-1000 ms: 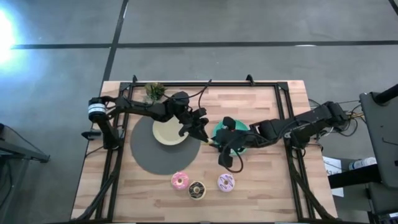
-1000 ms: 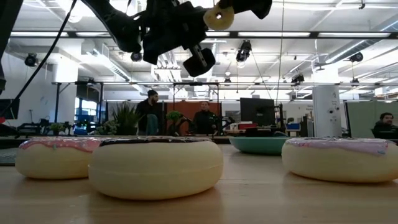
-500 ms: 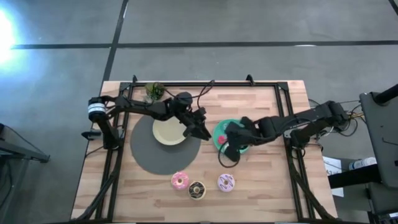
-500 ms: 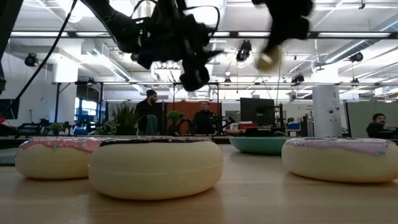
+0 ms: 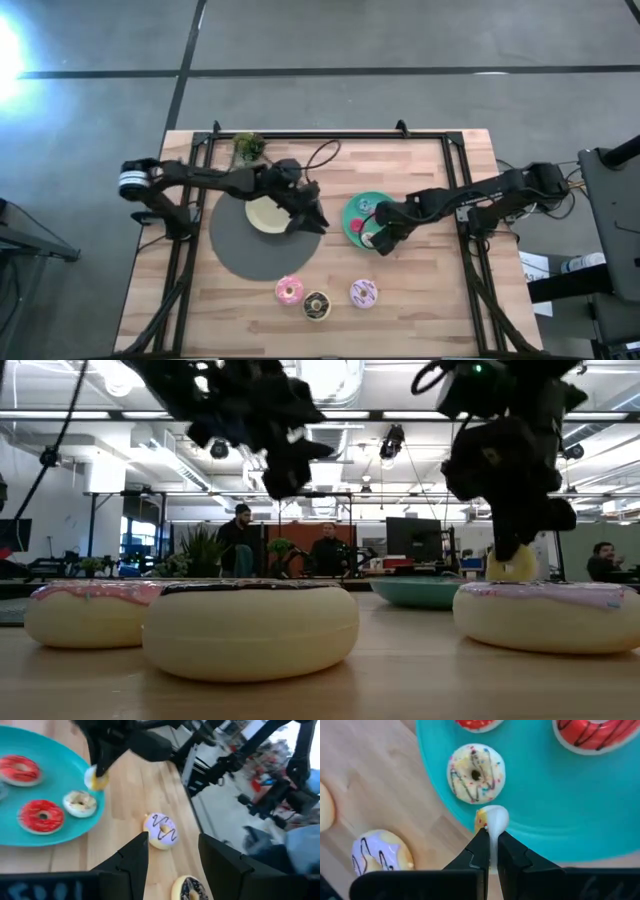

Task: Pick & Place donuts
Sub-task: Put the small yellow donut on the light blue plate

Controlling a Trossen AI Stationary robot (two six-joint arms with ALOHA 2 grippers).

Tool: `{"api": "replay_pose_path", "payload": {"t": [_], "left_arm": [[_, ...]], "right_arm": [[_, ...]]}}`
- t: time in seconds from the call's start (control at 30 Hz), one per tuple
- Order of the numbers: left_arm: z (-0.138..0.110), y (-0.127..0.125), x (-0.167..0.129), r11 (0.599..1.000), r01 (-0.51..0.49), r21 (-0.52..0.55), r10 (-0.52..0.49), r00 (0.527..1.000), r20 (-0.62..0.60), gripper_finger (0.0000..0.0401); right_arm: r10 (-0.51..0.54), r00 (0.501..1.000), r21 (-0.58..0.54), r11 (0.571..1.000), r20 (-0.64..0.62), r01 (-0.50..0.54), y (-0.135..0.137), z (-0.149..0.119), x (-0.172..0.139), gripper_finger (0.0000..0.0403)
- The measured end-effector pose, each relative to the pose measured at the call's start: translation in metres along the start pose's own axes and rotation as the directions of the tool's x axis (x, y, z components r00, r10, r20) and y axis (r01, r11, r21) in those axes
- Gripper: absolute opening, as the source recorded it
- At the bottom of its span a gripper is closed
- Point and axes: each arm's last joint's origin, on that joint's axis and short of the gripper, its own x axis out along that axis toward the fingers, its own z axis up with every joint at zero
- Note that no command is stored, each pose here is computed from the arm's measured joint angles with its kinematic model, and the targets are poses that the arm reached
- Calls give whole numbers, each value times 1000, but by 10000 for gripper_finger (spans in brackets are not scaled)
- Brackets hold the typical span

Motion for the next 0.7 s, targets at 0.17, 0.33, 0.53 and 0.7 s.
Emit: {"api": "replay_pose_path", "payload": {"t": [0.17,0.33,0.53,0.7], "left_arm": [[-23,-19,-25,992,-127,2,126,991,50,147],[-48,-26,-47,974,-213,-82,220,970,99,147],[-65,-31,-62,962,-218,-163,243,958,152,147],[-71,-37,-66,958,-228,-172,258,949,183,147]], "right_arm": [[42,998,44,998,47,-44,-14,4,3,13],[2,997,39,999,83,-6,-23,11,3,13],[-20,987,-5,1000,157,21,-23,22,-2,13],[-46,993,11,999,112,45,-31,25,5,13]]}}
